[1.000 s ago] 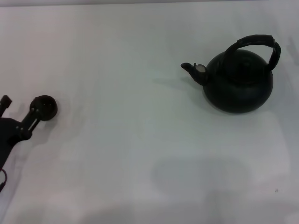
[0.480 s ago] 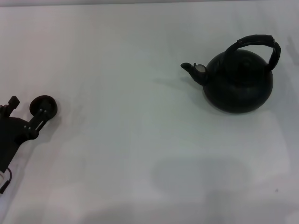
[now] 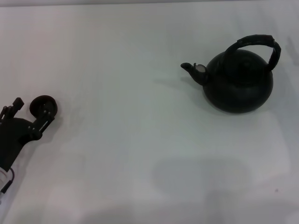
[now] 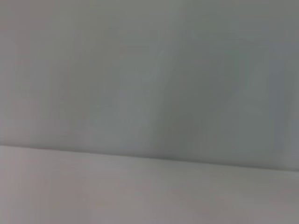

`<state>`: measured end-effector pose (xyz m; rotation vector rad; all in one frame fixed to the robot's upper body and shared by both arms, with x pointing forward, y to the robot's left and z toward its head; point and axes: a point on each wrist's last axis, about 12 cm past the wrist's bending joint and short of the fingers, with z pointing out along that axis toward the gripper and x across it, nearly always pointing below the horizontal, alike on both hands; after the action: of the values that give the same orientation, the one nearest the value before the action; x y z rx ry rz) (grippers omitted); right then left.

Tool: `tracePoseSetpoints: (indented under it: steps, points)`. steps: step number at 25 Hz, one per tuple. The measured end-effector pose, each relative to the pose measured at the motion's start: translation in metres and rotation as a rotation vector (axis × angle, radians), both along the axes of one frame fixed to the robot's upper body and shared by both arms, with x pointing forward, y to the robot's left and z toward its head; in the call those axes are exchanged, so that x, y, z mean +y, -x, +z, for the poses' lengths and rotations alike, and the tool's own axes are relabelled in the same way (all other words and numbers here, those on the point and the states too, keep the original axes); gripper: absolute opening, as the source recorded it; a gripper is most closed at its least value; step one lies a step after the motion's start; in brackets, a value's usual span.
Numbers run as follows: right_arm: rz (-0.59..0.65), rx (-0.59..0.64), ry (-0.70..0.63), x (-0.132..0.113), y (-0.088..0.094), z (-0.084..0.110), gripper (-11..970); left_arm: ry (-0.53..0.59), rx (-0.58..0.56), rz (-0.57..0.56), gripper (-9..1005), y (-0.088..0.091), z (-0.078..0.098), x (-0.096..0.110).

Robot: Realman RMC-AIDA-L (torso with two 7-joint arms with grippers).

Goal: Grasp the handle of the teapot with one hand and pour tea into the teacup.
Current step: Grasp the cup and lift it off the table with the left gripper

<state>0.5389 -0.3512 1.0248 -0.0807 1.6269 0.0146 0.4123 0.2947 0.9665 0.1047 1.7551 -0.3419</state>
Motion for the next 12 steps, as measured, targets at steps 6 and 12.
tracePoseSetpoints:
  steps: [6, 12]
  points:
    - [0.0, -0.002, 0.0, 0.0, 0.0, 0.0002, 816, -0.006, 0.014, -0.003, 861, -0.002, -0.0014, -0.0007]
    - [0.0, -0.006, 0.0, -0.0001, -0.0007, 0.0011, 817, -0.01, 0.017, -0.01, 862, -0.0034, -0.0016, -0.0015]
